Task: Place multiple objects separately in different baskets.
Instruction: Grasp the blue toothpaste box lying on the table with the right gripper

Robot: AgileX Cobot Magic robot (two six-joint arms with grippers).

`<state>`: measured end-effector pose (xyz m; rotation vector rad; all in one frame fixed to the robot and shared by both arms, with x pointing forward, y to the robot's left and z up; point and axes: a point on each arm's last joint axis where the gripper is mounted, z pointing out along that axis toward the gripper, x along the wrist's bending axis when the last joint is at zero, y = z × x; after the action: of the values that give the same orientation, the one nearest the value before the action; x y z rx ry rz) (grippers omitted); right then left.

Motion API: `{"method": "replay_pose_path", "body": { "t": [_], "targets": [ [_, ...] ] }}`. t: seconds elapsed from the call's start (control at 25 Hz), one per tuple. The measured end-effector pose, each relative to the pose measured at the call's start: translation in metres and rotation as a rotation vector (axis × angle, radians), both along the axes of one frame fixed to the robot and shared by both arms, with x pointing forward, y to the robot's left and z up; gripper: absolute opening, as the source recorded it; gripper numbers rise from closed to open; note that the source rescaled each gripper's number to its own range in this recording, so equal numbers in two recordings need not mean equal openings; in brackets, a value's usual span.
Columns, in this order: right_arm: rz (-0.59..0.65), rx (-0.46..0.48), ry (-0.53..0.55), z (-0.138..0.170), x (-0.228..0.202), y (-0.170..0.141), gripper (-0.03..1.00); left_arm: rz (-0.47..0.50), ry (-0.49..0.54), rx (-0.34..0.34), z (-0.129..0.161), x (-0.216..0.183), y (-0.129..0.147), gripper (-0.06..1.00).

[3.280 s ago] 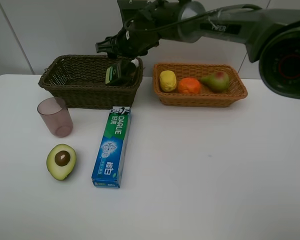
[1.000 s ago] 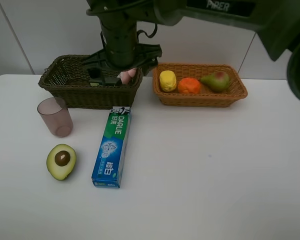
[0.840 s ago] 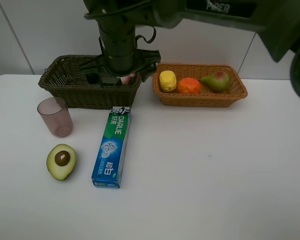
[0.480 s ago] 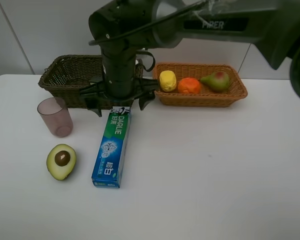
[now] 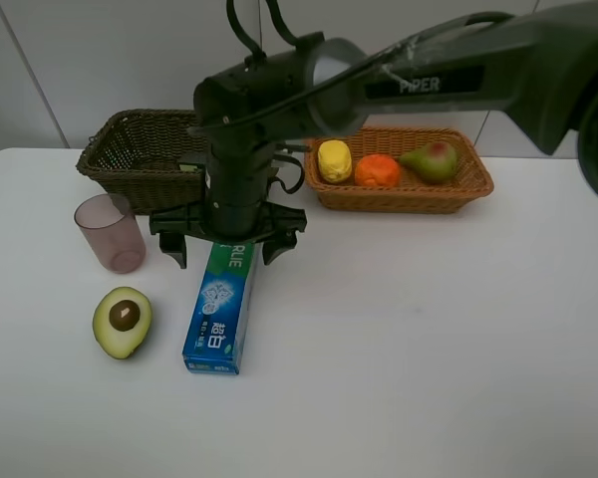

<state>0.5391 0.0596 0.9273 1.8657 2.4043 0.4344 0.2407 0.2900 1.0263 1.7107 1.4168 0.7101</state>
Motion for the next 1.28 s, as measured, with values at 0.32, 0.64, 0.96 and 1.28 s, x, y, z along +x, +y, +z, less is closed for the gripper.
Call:
{"method": "replay_pose_path", "body": {
  "t": [0.32, 0.64, 0.96, 1.28],
  "targets": [
    [-0.022, 0.014, 0.044, -0.02, -0.001, 0.004, 1.0, 0.0, 0.0, 0.0, 0.0, 0.0, 0.0, 0.98],
    [-0.031, -0.001, 0.08, -0.04, -0.002, 0.005, 1.0, 0.0, 0.0, 0.0, 0.0, 0.0, 0.0, 0.98],
    [-0.036, 0.006, 0.086, -0.04, -0.003, 0.005, 1.0, 0.0, 0.0, 0.0, 0.0, 0.0, 0.0, 0.98],
    [-0.054, 0.029, 0.111, -0.04, -0.004, 0.007, 1.0, 0.0, 0.0, 0.0, 0.0, 0.0, 0.0, 0.98]
  ]
}}
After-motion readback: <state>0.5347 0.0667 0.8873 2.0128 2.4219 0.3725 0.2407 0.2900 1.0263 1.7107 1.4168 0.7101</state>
